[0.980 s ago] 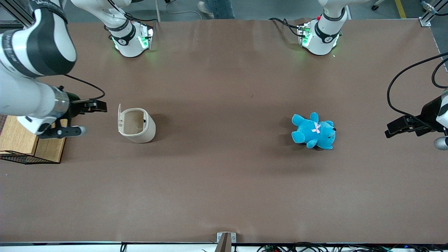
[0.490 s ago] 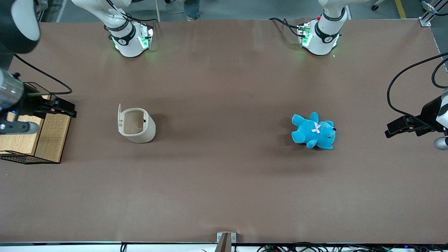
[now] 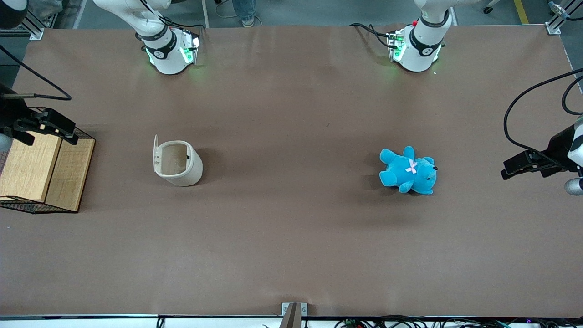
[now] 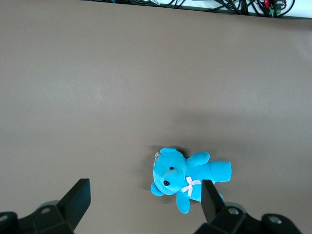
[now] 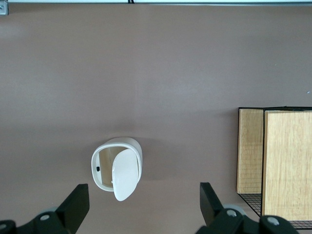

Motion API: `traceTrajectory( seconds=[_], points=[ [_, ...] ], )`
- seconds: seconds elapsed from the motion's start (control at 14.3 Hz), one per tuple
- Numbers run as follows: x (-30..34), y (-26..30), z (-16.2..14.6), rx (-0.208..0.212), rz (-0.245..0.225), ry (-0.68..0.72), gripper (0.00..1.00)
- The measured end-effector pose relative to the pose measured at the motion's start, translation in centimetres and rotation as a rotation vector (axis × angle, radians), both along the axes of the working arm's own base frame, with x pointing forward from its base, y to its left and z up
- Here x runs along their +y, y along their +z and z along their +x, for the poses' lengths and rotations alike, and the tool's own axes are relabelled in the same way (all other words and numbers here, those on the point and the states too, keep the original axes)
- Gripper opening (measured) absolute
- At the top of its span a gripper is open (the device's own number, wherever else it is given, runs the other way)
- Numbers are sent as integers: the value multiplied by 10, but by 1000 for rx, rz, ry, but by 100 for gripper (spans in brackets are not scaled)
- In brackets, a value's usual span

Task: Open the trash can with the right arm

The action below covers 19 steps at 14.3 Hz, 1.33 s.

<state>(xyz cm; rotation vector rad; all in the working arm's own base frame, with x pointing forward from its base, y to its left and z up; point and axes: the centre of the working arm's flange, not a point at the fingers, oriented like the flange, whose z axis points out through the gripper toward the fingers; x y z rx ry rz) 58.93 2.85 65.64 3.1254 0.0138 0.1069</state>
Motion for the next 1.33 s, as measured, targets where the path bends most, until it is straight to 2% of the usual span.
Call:
traceTrajectory(
  seconds=[0.35,0.7,1.33],
  points=[
    [-5,-17,-5,38,-7,-10,100],
    [-8,-12,-30,-1,-5,-11,100],
    [-27,-16,-36,19,-10,45,100]
  ],
)
